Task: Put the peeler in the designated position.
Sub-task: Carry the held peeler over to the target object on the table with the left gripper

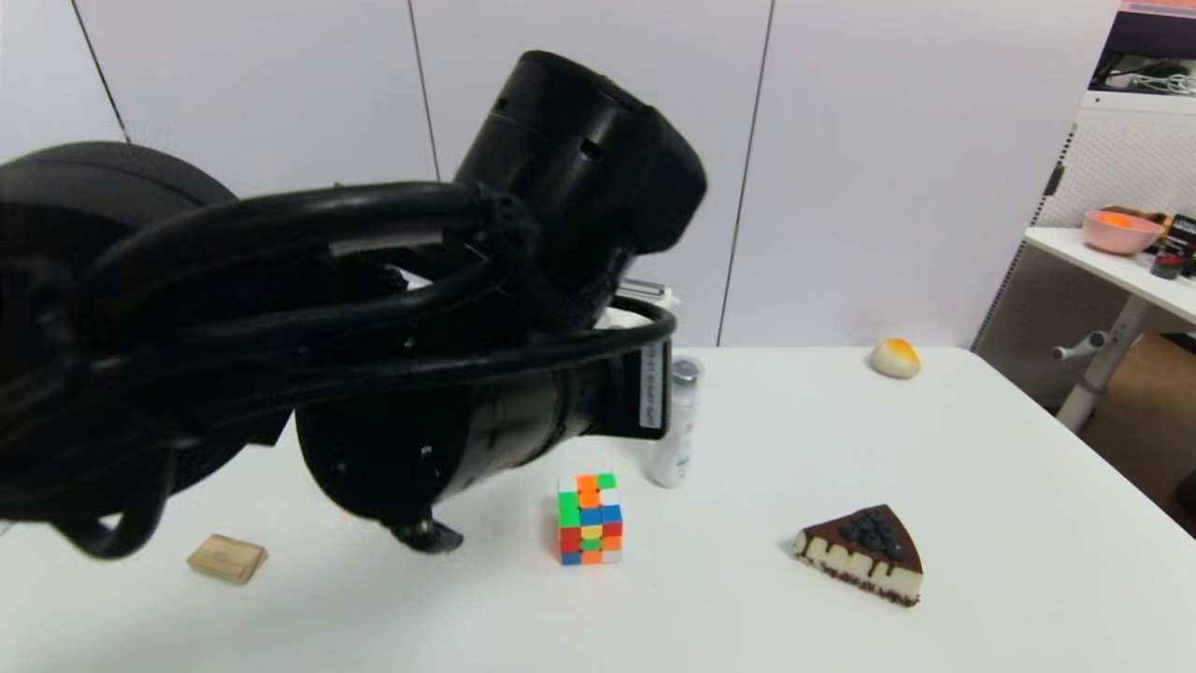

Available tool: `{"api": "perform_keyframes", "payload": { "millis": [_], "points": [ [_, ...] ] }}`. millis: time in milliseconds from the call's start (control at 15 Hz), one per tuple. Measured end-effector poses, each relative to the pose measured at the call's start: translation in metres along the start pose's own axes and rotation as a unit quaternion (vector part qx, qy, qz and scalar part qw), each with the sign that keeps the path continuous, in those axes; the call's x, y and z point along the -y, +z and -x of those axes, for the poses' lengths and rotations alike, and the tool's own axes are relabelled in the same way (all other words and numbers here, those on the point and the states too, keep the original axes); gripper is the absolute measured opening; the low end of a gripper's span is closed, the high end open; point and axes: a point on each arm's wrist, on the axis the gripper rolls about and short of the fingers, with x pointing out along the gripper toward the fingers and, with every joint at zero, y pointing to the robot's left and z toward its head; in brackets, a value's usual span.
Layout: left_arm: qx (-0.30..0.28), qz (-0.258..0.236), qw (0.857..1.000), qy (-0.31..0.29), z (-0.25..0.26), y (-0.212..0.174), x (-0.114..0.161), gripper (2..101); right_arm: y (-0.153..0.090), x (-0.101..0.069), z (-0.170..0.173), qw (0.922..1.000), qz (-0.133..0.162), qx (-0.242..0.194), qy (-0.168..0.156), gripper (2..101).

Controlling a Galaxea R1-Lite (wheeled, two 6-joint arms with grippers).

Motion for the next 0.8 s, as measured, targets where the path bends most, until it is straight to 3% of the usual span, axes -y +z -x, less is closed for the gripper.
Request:
{"api": "perform_keyframes", "payload": {
  "millis": [400, 800],
  "points": [
    [-0.010, 0.053, 0.998, -0.019, 0.035, -0.040, 0.045, 18.5, 0.000, 0.000, 0.000, 1.0000, 0.000, 0.000, 0.000, 98.0],
    [-0.054, 0.080, 0.995, 0.006, 0.006, -0.080, 0.067, 18.5, 0.000, 0.000, 0.000, 1.0000, 0.000, 0.000, 0.000, 98.0]
  ]
}}
